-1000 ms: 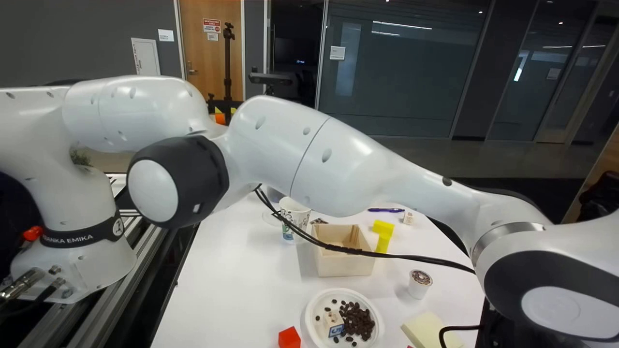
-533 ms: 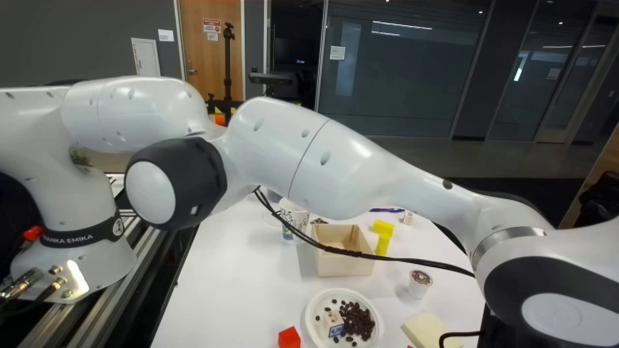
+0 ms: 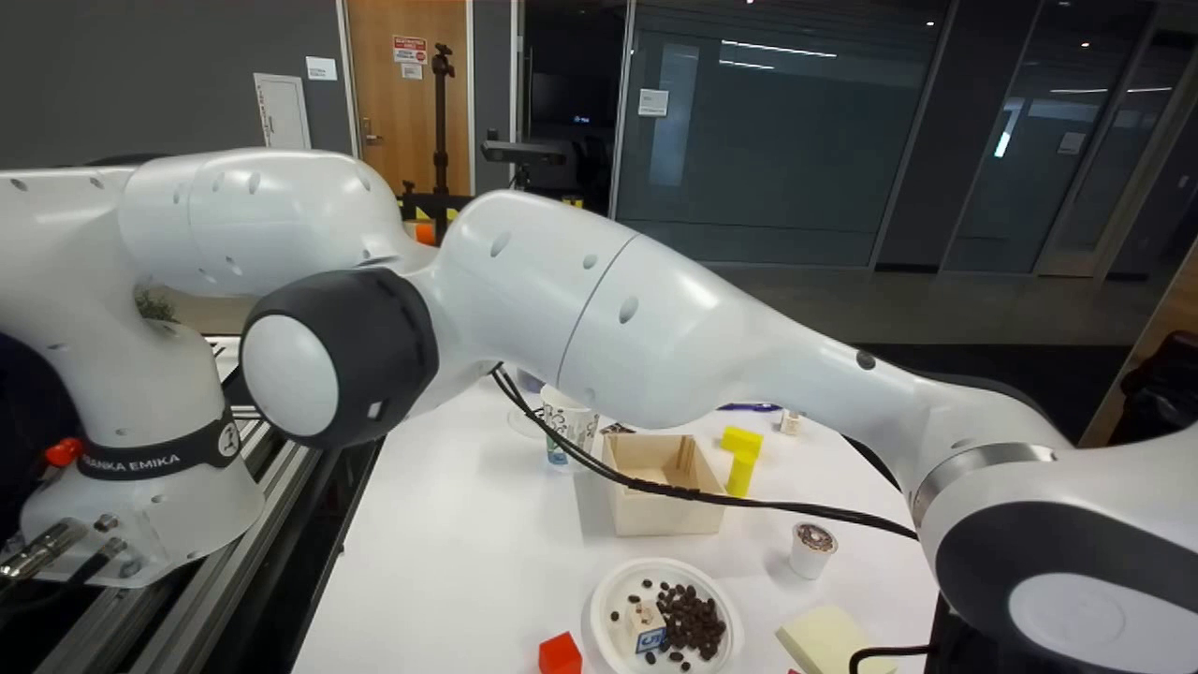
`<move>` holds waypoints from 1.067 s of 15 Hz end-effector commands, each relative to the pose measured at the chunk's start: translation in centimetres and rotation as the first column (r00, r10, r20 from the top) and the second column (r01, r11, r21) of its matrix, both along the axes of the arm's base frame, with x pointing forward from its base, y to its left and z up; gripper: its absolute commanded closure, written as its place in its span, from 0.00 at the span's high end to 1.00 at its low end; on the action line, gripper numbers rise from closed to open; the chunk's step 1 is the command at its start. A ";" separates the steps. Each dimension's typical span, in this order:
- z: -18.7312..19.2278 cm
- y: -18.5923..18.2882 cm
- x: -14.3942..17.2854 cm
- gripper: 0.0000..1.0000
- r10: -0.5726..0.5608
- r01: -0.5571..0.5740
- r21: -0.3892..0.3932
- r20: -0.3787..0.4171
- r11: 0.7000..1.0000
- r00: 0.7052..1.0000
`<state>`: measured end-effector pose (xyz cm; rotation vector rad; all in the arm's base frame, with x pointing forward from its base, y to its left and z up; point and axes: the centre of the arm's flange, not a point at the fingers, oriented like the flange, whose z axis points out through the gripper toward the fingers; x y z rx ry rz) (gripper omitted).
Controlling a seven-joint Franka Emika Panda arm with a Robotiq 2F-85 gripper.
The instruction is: Spread open the tissue on the table
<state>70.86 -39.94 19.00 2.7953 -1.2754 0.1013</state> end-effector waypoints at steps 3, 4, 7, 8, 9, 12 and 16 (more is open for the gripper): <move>3.6 -2.0 2.7 1.00 -0.045 0.045 0.019 -0.019 0.999 0.999; 4.5 -1.9 2.3 1.00 -0.060 0.061 0.025 -0.029 0.998 0.998; 7.3 -1.0 0.4 1.00 -0.146 0.150 0.036 -0.089 0.988 0.985; 8.2 -0.7 -0.2 1.00 -0.182 0.187 0.034 -0.105 0.982 0.978; 9.2 -0.1 -1.0 1.00 -0.205 0.210 0.033 -0.113 0.977 0.972; 12.1 1.3 -2.6 1.00 -0.248 0.251 0.010 -0.100 0.968 0.963; 15.2 3.3 -3.8 1.00 -0.228 0.225 -0.040 -0.082 0.974 0.970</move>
